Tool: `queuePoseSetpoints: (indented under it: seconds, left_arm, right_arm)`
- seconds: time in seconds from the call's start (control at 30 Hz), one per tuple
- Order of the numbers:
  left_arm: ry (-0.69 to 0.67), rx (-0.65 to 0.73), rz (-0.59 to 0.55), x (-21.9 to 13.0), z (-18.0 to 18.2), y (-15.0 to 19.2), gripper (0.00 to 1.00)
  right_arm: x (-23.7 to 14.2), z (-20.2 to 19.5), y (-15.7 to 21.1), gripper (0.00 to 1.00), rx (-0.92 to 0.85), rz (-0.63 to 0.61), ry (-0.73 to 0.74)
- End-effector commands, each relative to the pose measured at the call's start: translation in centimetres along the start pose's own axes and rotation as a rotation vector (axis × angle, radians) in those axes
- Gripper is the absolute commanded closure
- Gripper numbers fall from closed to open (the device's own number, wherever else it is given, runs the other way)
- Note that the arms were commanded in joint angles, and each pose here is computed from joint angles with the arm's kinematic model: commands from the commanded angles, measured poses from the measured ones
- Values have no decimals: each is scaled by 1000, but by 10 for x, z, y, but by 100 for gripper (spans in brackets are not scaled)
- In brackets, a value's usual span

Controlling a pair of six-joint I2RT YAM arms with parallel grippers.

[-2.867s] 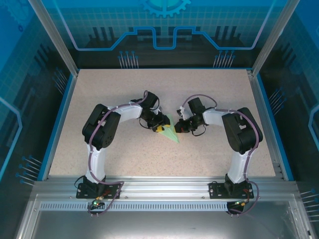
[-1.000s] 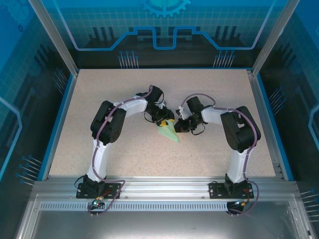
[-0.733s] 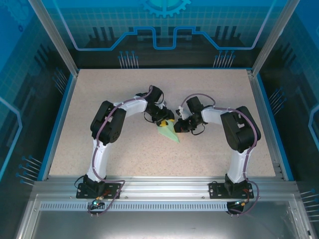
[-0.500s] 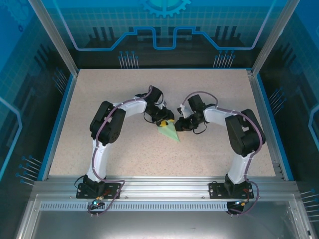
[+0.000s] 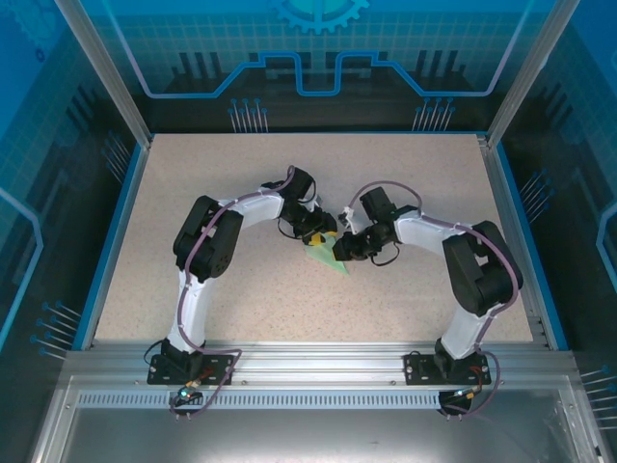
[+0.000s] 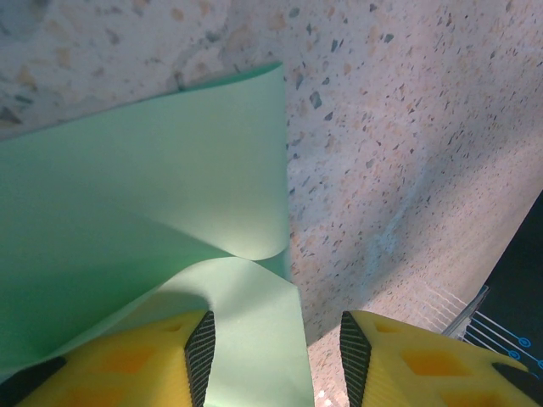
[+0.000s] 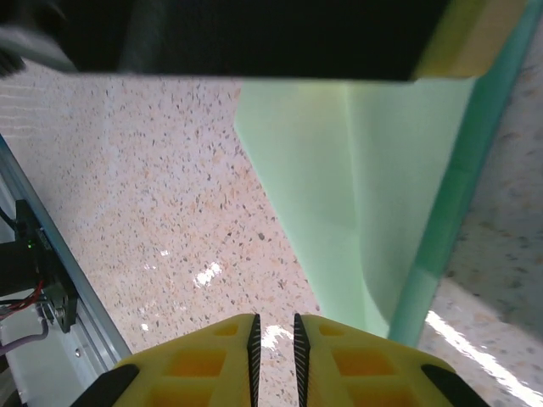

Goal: Fold a paper plane with a square sheet of paper (fold left side to right side)
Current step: Fourth fold the wing at the center of the table.

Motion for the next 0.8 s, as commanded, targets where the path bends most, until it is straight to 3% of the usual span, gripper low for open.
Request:
queuePoseSetpoints:
  seconds: [0.0,0.77]
  left_arm:
    - [-120,-62,31,13,37,12,52]
    - [-125,-58,30,13,37,11,52]
  right_arm:
    - [13,0,10,80,46,53,-25]
    - [25,-28,36,80,134,151,69]
Point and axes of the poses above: each hand's point on the last joint's axis, 136 mm out from that joint toward the fingers, its own x axis out along the fingers, its own z axis along the line the jaws close on, y = z × x, the point moved 3 cm from there along -x, back along the fingers, and after that the axes turned 4 degrees about -x, right-handed, at the moved point
